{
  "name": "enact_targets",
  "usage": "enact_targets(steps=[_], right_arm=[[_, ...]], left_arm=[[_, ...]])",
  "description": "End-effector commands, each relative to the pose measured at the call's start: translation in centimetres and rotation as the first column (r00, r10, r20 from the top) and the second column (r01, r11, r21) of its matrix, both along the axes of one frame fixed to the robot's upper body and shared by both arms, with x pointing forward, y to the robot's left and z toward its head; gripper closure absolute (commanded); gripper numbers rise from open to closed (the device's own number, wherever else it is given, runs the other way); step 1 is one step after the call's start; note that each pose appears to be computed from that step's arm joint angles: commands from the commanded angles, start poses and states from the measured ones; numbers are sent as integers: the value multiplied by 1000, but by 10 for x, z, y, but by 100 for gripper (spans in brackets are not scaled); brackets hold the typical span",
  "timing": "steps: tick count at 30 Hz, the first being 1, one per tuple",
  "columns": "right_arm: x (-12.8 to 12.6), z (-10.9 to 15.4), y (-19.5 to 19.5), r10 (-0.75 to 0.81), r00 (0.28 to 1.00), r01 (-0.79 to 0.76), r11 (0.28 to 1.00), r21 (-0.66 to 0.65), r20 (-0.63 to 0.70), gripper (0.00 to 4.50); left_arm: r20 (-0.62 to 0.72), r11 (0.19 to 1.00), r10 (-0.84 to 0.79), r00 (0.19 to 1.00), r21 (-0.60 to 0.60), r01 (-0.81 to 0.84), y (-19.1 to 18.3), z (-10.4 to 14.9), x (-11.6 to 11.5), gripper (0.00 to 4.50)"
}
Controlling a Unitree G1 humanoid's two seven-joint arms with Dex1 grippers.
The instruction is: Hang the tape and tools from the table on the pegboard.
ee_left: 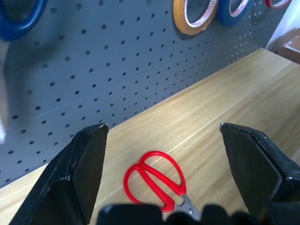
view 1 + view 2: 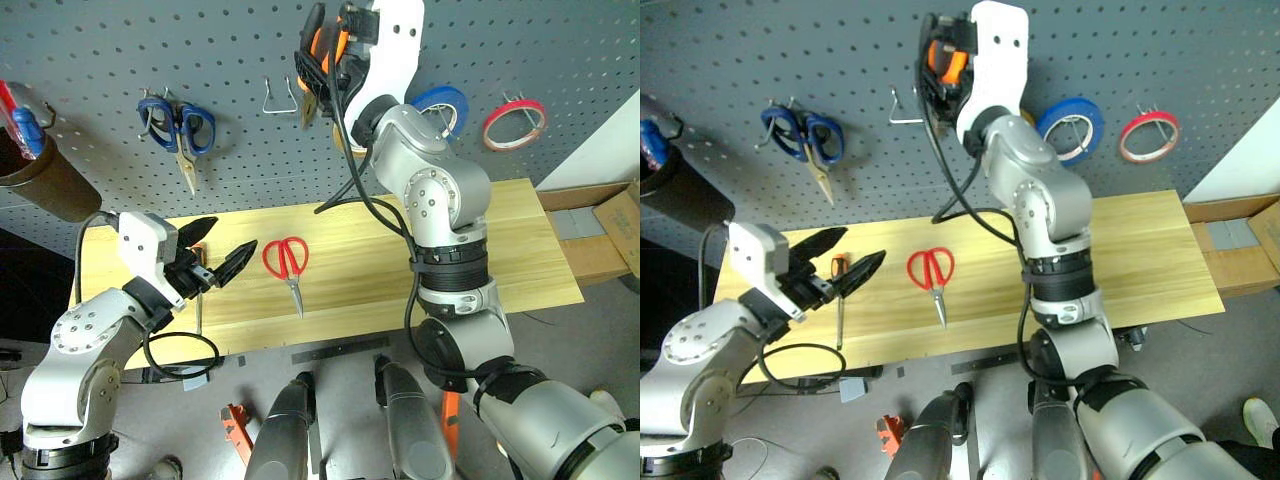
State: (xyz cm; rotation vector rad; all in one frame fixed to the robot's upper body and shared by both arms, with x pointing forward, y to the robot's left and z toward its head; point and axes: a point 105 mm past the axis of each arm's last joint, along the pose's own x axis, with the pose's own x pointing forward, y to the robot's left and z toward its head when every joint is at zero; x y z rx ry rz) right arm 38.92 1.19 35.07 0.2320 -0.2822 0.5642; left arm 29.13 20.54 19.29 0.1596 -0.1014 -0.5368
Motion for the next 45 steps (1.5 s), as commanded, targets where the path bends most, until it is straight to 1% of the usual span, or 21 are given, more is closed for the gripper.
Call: enact_targets(steps=[1, 7, 10, 14, 19, 23, 27, 31, 34, 35, 37, 38, 39, 42, 43, 45], right_arm=[[-4, 20, -3, -1, 999, 0, 1000, 30, 53, 181], [-2, 21, -6, 10, 999, -12, 998, 60, 37, 181], [-4, 22, -17, 68, 997, -70, 992, 109, 24, 181], [-2, 22, -33, 129, 992, -128, 983, 134, 1, 181], [0, 19, -53, 209, 977, -202, 972, 122, -47, 181], [-11, 8, -60, 368, 922, -358, 929, 95, -125, 181], [-30, 1, -65, 512, 843, -509, 858, 63, -167, 181], [-44, -4, -67, 589, 781, -600, 800, 11, -205, 181], [-57, -10, -68, 652, 716, -679, 734, -29, -252, 181], [-60, -15, -68, 653, 706, -691, 720, -64, -275, 181], [-121, -83, -69, 645, 685, -724, 652, -224, -338, 181], [-146, -108, -68, 631, 679, -732, 617, -289, -375, 181], [-163, -128, -68, 613, 674, -737, 587, -334, -411, 182], [-174, -156, -73, 549, 697, -716, 566, -409, -461, 182], [-175, -160, -74, 535, 704, -709, 564, -423, -467, 182], [-168, -169, -75, 489, 733, -677, 594, -436, -472, 182]], left_arm=[[53, 1000, 2, 999, 15, -3, 0, 8, 1, 40], [75, 1000, -8, 997, 19, 7, -3, 11, 9, 40], [85, 1000, -15, 996, 23, 14, -4, 12, 12, 40], [95, 999, -23, 995, 29, 20, -5, 12, 14, 40], [102, 999, -29, 994, 35, 26, -5, 13, 14, 40], [101, 999, -35, 994, 43, 31, -6, 11, 14, 40], [104, 998, -47, 993, 50, 42, -8, 11, 15, 40], [98, 994, -78, 992, 78, 71, -12, 8, 13, 40], [93, 992, -95, 991, 94, 86, -14, 6, 12, 40], [92, 991, -100, 991, 100, 90, -15, 5, 12, 40], [91, 988, -112, 990, 113, 101, -17, 4, 13, 40], [90, 987, -117, 989, 118, 106, -17, 3, 13, 40], [90, 986, -122, 988, 124, 111, -18, 2, 12, 40], [87, 983, -135, 987, 138, 122, -20, 0, 12, 40], [87, 982, -138, 987, 142, 125, -21, 0, 12, 40], [84, 979, -148, 985, 151, 134, -22, -1, 11, 40]])
